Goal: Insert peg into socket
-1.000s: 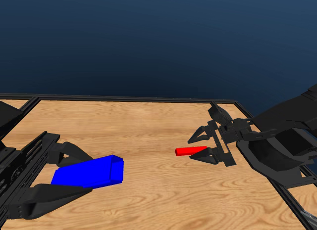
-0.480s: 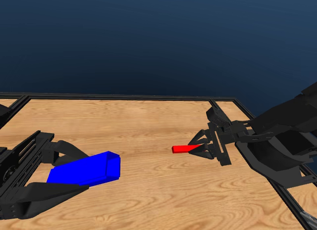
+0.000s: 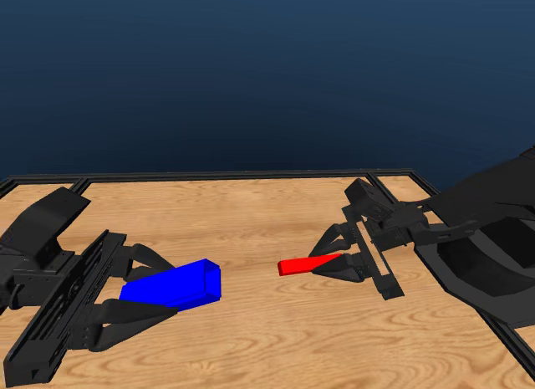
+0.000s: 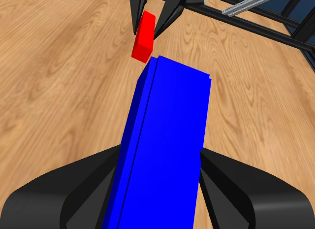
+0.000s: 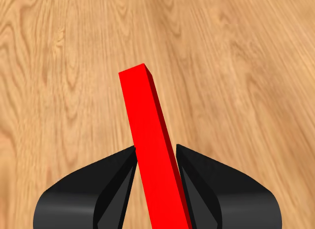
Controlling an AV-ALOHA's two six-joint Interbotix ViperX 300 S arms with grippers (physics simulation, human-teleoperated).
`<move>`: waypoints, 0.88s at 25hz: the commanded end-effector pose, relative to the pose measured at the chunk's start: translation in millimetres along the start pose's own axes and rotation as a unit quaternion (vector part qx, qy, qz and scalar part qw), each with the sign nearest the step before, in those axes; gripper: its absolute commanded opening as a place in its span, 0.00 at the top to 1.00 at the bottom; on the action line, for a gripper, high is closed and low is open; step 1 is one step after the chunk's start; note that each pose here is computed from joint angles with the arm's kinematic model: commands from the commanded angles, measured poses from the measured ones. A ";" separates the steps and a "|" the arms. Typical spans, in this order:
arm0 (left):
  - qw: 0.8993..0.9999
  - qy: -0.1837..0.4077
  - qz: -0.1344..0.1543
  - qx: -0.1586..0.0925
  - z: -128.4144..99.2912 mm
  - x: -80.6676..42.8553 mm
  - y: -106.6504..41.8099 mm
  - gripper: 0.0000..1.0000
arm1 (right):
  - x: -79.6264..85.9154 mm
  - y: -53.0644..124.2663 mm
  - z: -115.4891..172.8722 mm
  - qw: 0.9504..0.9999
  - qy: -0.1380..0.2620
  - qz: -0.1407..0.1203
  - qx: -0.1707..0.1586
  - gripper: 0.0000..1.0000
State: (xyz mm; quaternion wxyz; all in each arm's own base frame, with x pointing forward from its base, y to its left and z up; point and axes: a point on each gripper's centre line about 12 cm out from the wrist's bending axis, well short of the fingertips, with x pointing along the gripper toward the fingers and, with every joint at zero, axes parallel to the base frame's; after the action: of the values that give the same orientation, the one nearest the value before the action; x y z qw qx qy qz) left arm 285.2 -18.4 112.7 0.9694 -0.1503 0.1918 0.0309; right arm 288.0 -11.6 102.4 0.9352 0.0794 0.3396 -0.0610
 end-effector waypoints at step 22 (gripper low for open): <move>1.000 0.007 -0.028 0.005 11.7 -14.9 -26.2 1.00 | 22.4 59.6 127.9 0.990 -0.006 0.049 -0.129 1.00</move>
State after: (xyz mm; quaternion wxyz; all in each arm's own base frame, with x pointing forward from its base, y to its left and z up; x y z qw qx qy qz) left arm 272.3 -38.4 125.8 0.9643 -0.1511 0.2175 0.0078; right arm 388.3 21.7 177.6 0.9362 -0.0249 0.3494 0.0298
